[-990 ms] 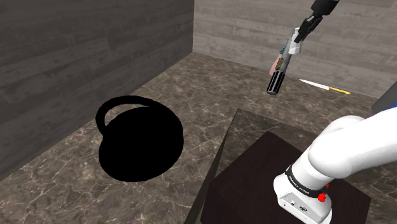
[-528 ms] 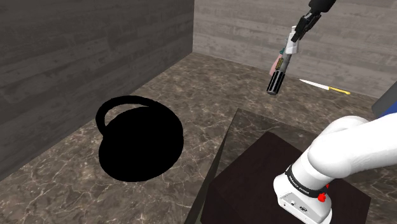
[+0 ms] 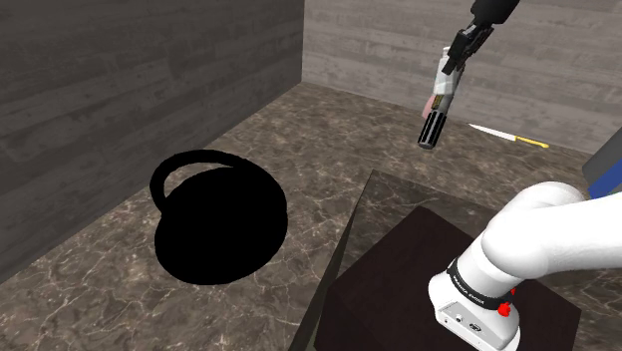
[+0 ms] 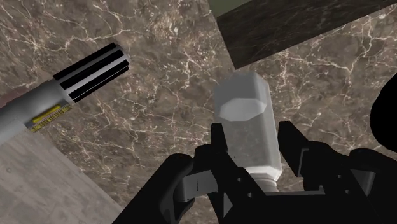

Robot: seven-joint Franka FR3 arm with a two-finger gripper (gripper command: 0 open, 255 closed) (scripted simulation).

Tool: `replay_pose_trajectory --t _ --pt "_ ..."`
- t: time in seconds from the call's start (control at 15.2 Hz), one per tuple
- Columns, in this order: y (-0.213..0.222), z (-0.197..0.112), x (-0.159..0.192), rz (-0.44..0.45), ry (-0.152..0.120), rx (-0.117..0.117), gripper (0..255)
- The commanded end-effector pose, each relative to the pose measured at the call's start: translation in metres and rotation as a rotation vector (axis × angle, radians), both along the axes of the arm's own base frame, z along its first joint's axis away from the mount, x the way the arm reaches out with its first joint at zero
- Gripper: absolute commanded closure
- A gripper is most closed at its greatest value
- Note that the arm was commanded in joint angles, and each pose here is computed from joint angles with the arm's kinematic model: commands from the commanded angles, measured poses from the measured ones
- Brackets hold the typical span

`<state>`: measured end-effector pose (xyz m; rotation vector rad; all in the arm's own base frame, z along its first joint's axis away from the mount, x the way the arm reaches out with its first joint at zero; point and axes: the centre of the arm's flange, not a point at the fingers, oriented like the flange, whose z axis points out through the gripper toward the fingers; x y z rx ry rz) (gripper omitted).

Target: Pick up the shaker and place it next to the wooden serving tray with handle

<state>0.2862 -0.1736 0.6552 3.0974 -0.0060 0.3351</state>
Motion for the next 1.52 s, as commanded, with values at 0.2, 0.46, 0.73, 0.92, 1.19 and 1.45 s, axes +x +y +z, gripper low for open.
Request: replay_pose_trajectory --t 0.2,0.46,0.73,0.92,1.19,1.45 --pt "0.064 0.001 -0.007 -0.001 0.0 0.0 255" --pt "0.116 0.001 -0.012 -0.001 0.0 0.0 255" --pt "0.169 0.001 -0.018 -0.001 0.0 0.0 255" --pt "0.208 0.001 -0.022 -0.001 0.0 0.0 255" --pt "0.261 0.001 -0.027 -0.001 0.0 0.0 255" --pt "0.313 0.001 -0.032 -0.001 0.0 0.0 255"
